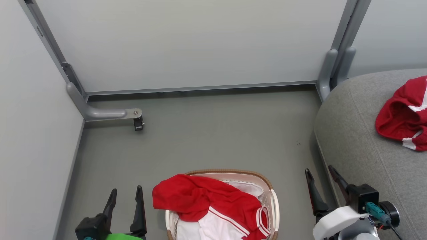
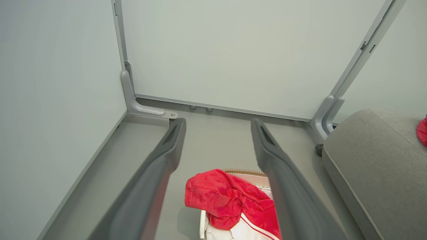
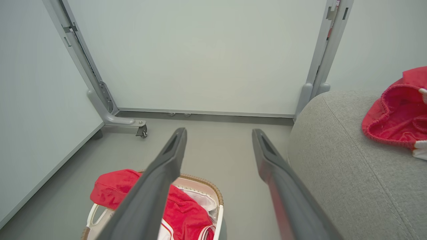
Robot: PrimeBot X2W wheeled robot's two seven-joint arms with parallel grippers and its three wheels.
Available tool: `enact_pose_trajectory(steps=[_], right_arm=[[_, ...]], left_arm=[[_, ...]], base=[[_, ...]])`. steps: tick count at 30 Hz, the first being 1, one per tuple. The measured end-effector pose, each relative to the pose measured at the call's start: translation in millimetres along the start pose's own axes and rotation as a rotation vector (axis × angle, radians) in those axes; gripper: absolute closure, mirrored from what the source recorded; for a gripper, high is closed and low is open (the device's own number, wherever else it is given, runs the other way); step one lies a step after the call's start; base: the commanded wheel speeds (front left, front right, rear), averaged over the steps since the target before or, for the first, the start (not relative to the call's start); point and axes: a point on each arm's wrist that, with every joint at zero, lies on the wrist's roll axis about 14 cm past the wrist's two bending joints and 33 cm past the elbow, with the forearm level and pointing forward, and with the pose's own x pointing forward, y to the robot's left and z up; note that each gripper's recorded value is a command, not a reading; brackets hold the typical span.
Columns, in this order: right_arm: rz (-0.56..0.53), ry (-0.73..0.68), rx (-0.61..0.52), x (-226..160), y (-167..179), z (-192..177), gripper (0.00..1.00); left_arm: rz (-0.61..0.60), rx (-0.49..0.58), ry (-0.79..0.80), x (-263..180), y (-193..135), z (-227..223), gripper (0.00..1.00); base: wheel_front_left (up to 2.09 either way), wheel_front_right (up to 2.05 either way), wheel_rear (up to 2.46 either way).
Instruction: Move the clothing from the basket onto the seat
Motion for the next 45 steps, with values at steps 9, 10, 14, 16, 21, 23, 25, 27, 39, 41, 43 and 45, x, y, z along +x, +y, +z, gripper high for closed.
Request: enact_pose_trajectory(steps=[9, 10, 14, 16, 21, 23, 25, 27, 39, 41, 43, 45], right_arm=[[-0.004, 0.011, 0.007, -0.8, -0.8, -3.8, 0.0], [-0.004, 0.012, 0.008, -0.8, -0.9, -4.0, 0.0], [-0.006, 0.015, 0.009, -0.9, -1.4, -5.1, 0.0], [-0.007, 0.017, 0.009, -1.0, -1.8, -5.8, 0.0], [-0.011, 0.02, 0.01, -1.0, -3.1, -6.7, 0.0], [-0.014, 0.022, 0.011, -1.0, -4.2, -7.4, 0.0], [-0.018, 0.025, 0.012, -1.0, -5.7, -8.4, 0.0], [-0.027, 0.027, 0.011, -1.0, -8.6, -9.3, 0.0], [-0.065, -0.013, -0.024, 24.7, -28.7, 2.6, 0.0], [-0.073, -0.029, -0.035, 33.4, -34.1, 7.1, 0.0], [-0.084, -0.046, -0.046, 43.6, -40.6, 11.6, 0.0], [-0.099, -0.06, -0.053, 53.0, -48.4, 14.5, 0.0]], left_arm=[[-0.004, -0.002, 0.01, 0.1, -1.9, -3.0, 0.0], [-0.004, -0.002, 0.011, 0.1, -2.1, -3.3, 0.0], [-0.007, -0.002, 0.015, -0.1, -3.1, -4.8, 0.0], [-0.007, -0.001, 0.017, 0.0, -3.4, -5.4, 0.0], [-0.006, 0.0, 0.022, 0.6, -3.5, -6.8, 0.0], [-0.007, 0.001, 0.026, 1.0, -3.8, -7.8, 0.0], [-0.011, 0.005, 0.034, 1.3, -4.7, -10.3, 0.0], [-0.013, 0.009, 0.04, 2.2, -5.0, -12.0, 0.0], [-0.151, 0.092, 0.038, 51.9, -36.6, -8.2, 0.0], [-0.187, 0.111, 0.041, 65.8, -45.0, -9.1, 0.0], [-0.236, 0.133, 0.052, 81.3, -57.0, -13.8, 0.0], [-0.279, 0.156, 0.072, 95.6, -67.8, -21.4, 0.0]], base=[[0.0, 0.0, 0.0], [0.0, 0.0, 0.0], [0.0, 0.0, 0.0], [0.0, 0.0, 0.0], [0.0, 0.0, 0.0], [0.0, 0.0, 0.0], [0.0, 0.0, 0.0], [0.0, 0.0, 0.0], [0.0, 0.0, 0.0], [0.0, 0.0, 0.0], [0.0, 0.0, 0.0], [0.0, 0.0, 0.0]])
